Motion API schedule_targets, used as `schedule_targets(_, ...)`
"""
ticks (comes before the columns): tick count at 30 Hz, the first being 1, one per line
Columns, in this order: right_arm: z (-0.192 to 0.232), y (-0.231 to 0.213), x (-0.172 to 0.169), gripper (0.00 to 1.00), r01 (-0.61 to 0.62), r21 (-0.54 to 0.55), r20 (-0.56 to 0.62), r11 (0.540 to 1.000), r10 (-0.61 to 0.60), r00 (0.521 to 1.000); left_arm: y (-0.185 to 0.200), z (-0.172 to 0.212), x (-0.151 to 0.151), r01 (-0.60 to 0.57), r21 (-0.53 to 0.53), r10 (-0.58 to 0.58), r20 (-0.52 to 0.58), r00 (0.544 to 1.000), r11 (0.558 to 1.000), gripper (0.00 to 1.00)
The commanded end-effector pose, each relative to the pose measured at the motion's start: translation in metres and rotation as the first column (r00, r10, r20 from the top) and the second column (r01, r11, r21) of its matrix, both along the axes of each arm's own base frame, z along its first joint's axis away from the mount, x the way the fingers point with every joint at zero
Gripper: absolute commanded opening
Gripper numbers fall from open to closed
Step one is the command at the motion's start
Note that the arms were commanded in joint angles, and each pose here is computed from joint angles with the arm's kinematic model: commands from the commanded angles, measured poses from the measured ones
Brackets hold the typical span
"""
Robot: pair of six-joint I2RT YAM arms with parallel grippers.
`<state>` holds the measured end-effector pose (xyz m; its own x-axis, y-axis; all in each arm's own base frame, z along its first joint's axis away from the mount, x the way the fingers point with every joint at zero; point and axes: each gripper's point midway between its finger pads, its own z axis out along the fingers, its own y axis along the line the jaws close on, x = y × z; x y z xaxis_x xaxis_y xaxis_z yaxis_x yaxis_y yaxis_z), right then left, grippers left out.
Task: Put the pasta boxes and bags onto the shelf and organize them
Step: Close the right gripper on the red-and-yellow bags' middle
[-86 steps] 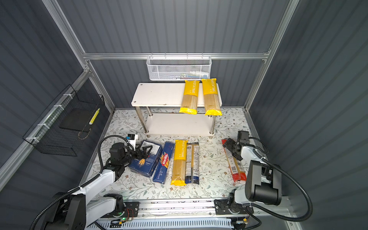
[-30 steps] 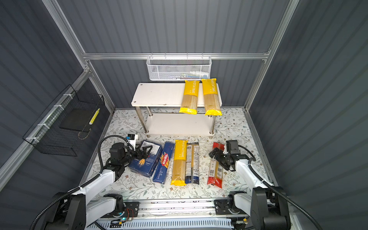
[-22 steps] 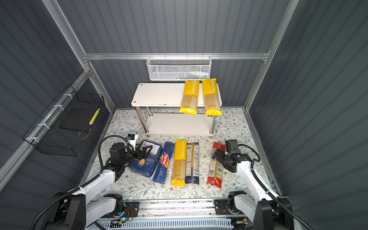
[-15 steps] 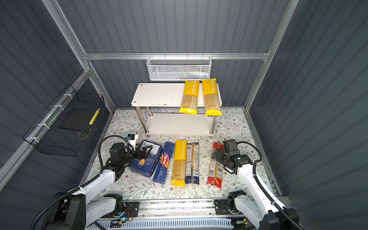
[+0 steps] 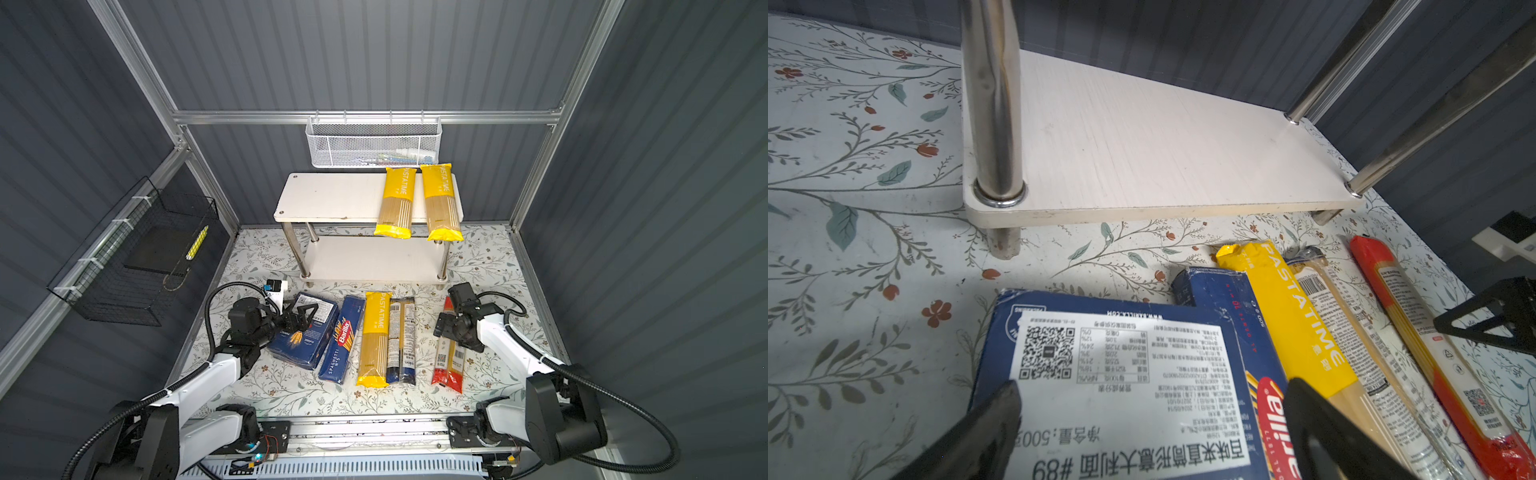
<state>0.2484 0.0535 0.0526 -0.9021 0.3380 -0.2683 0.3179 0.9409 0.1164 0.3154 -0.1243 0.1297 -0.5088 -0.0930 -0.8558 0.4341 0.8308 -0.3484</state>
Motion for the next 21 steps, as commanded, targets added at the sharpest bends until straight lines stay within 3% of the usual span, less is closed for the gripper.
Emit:
schedule_targets(1,0.002,-0.008,0.002,0.99,-0.019,-0.063,-0.011,0.998,0.019,1.000,-0.003,0.008,0.003,0.014,0.005,-0.014,0.023,1.000,1.000,0.99)
schedule_targets(21,-0.029,0.003,0.011,0.99,-0.024,-0.030,-0.079,0.999,0.022,0.997,-0.003,0.008,0.003,0.014,0.005,-0.014,0.023,1.000,1.000,0.99)
